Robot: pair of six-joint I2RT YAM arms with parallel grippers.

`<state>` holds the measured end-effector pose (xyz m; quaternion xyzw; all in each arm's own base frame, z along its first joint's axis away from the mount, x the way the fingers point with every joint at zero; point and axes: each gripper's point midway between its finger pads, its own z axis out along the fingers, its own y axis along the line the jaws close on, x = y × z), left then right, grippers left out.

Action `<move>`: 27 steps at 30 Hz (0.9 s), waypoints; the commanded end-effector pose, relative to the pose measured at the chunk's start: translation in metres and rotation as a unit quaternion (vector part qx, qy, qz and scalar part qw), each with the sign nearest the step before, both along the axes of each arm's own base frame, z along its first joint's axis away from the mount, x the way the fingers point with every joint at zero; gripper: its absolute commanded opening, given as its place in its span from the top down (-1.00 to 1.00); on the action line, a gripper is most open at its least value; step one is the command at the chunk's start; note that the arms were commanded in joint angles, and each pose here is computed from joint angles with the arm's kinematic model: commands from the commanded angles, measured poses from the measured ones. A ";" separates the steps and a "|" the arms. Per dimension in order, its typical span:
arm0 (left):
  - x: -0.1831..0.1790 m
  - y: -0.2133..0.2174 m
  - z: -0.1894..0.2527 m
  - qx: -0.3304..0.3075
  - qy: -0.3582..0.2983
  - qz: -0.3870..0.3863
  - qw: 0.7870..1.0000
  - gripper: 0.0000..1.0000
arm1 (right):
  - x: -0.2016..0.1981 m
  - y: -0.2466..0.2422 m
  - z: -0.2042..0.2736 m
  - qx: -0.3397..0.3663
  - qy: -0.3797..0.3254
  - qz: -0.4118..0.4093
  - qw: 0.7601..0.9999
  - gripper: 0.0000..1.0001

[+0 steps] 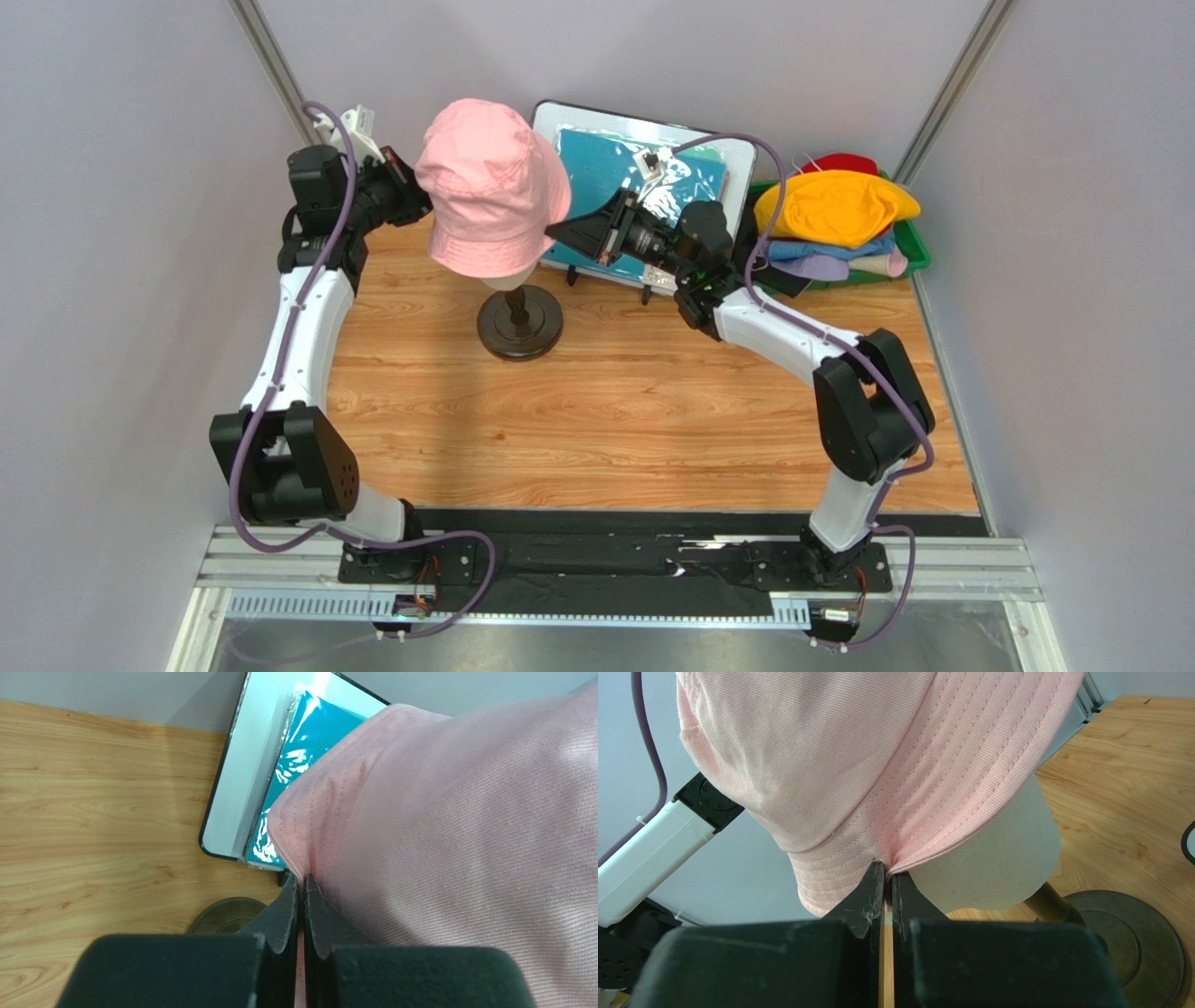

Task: Stack the hats
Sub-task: Place the hat on the hat stand.

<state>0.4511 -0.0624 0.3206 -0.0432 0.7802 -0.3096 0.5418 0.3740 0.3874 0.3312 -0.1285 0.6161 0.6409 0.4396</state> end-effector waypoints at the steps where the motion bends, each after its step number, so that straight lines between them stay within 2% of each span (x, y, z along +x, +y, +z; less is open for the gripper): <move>1: -0.016 -0.015 -0.059 0.011 0.104 -0.030 0.994 1.00 | -0.026 0.010 -0.055 -0.075 0.050 0.008 0.996 1.00; 5: -0.015 -0.017 -0.061 0.009 0.109 -0.036 0.993 1.00 | -0.041 0.012 -0.048 -0.074 0.045 0.002 0.996 1.00; 10: -0.016 -0.015 -0.063 0.008 0.124 -0.030 0.992 0.96 | -0.034 0.009 -0.053 -0.093 0.054 -0.023 0.994 1.00; 12: -0.019 -0.009 -0.058 0.015 0.128 -0.013 0.992 0.64 | -0.034 0.008 -0.057 -0.101 0.055 -0.024 0.993 1.00; 13: -0.021 -0.004 -0.057 0.015 0.129 -0.003 0.991 0.11 | -0.034 0.006 -0.055 -0.101 0.053 -0.026 0.993 0.99; 15: -0.026 0.009 -0.053 0.018 0.130 0.026 0.991 -0.26 | -0.036 0.004 -0.055 -0.105 0.050 -0.027 0.993 0.62; 16: -0.027 0.020 -0.051 0.012 0.131 0.043 0.990 -0.69 | -0.035 0.001 -0.054 -0.106 0.047 -0.033 0.993 0.44; 17: -0.029 0.026 -0.050 0.006 0.131 0.052 0.990 -0.79 | -0.038 -0.003 -0.048 -0.104 0.037 -0.037 0.993 0.09; 21: -0.036 0.053 -0.044 -0.005 0.129 0.094 0.987 -0.89 | -0.039 -0.018 -0.042 -0.119 0.025 -0.058 0.991 -0.44; 22: -0.037 0.061 -0.043 0.002 0.129 0.105 0.986 -0.89 | -0.037 -0.023 -0.043 -0.123 0.026 -0.067 0.990 -0.71; 23: -0.039 0.064 -0.040 0.010 0.126 0.112 0.986 -0.89 | -0.039 -0.029 -0.035 -0.121 0.017 -0.074 0.990 -0.86; 27: -0.057 0.081 -0.027 0.053 0.113 0.155 0.980 -0.91 | -0.048 -0.056 -0.038 -0.143 0.013 -0.106 0.984 -0.94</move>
